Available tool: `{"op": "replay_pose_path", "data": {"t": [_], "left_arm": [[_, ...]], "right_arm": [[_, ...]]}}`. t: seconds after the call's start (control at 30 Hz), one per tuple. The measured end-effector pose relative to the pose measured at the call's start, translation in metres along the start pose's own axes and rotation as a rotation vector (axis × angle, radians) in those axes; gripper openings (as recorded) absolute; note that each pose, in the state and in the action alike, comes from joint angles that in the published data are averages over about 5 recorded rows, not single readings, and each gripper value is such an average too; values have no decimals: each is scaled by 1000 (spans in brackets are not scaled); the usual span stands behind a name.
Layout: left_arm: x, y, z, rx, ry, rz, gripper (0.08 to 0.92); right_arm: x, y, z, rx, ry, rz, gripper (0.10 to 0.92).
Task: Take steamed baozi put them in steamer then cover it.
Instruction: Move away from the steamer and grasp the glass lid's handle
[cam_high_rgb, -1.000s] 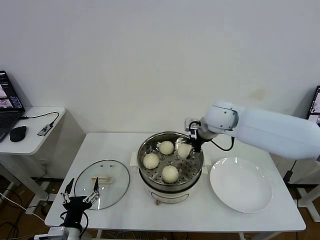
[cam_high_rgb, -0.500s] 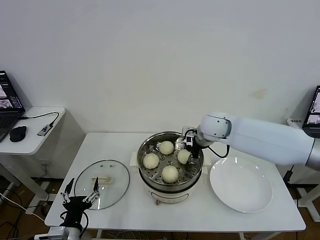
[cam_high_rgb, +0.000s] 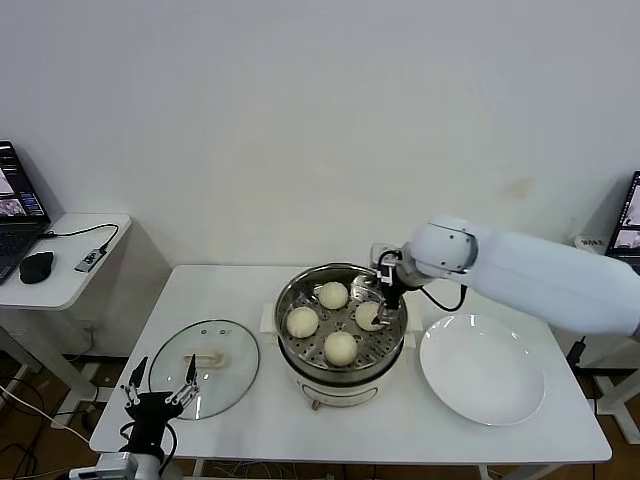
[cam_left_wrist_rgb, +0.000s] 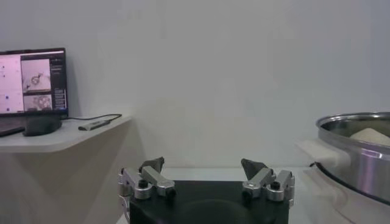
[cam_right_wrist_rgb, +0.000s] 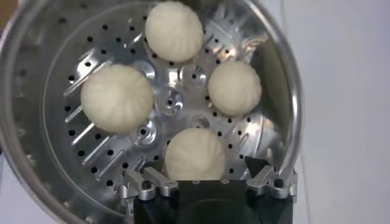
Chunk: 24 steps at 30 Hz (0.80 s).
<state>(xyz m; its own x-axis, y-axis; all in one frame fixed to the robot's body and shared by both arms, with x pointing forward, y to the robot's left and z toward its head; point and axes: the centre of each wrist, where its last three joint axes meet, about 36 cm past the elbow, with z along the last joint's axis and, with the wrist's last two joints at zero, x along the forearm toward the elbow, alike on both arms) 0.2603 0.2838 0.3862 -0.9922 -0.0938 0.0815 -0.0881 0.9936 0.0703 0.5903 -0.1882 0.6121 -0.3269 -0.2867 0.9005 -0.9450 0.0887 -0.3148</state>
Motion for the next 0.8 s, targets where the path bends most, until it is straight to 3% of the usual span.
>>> {"op": "replay_pose_path", "data": {"t": [0.2,0.4,0.8], "left_arm": [[-1,-1,1,3,-1,3,823],[-2,-3,2,3,-2,8,823],[-2,-9,7,6,-10,16,823]], "right_arm": [[23,16,28,-41,-117,84,823],[29,44,60,-103,-319,248,823],[-14,106,113,-245,-725,601,823]]}}
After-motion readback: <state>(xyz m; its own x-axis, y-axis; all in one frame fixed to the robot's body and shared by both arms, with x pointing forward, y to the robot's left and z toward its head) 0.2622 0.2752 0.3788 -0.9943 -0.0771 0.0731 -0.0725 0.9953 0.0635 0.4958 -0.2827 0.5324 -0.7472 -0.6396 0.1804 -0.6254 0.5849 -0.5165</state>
